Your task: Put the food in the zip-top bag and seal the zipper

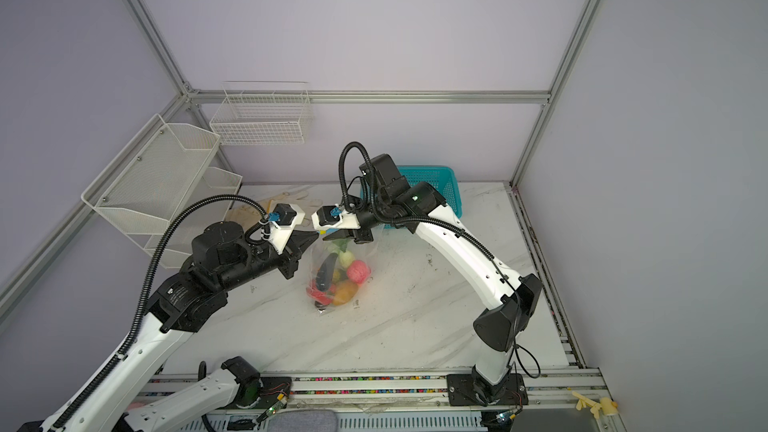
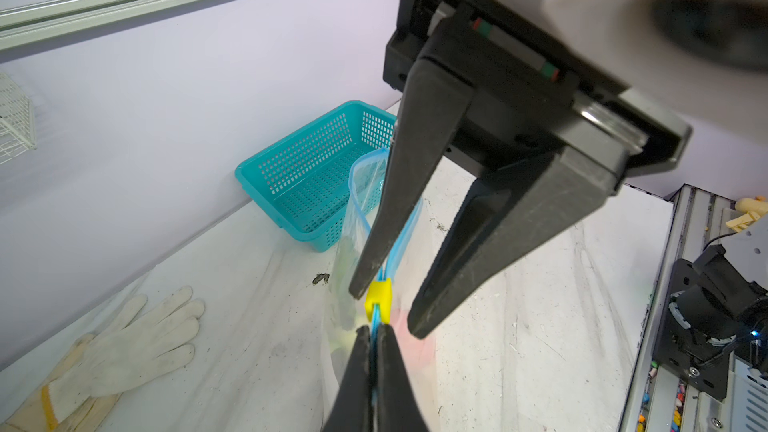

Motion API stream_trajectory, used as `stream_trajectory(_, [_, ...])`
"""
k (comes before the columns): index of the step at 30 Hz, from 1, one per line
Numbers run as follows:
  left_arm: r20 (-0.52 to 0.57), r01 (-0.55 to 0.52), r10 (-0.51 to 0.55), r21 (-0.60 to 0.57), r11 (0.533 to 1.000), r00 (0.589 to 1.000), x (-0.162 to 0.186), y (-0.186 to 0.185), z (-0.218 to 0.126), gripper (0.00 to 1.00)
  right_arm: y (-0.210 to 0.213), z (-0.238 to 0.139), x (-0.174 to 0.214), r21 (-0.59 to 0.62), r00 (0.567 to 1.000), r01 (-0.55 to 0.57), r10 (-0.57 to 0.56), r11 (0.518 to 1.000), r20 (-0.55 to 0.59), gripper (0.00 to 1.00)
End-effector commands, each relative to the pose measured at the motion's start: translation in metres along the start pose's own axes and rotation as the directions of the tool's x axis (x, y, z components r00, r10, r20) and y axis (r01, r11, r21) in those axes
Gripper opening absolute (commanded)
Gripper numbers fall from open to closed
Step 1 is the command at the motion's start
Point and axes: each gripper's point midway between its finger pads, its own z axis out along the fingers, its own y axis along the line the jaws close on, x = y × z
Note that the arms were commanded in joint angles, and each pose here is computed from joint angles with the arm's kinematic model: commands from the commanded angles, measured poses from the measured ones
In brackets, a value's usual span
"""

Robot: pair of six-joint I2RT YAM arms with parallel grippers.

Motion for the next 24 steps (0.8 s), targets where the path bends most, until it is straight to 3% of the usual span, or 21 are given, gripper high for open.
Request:
stream_trajectory(1, [0.03,-0.039,0.039,-0.012,0.999,0.999,-0.003,0.001,0.001,0.0,0.007,0.003,-0.007,-0.045,0.999,-0.007,0.009,0.999,0.041,0.35])
stream_trajectory(9, [0.03,-0.04,0.04,-0.018,0.999,0.999,-0.002,0.002,0.0,0.0,0.008,0.009,-0.002,-0.085,0.999,-0.031,0.033,0.996,0.024,0.35])
stream_trajectory(24, [0.015,-0.044,0.044,-0.031,0.999,0.999,0.003,0.004,0.001,0.0,0.007,-0.003,-0.013,-0.035,1.0,-0.008,0.009,0.999,0.027,0.3])
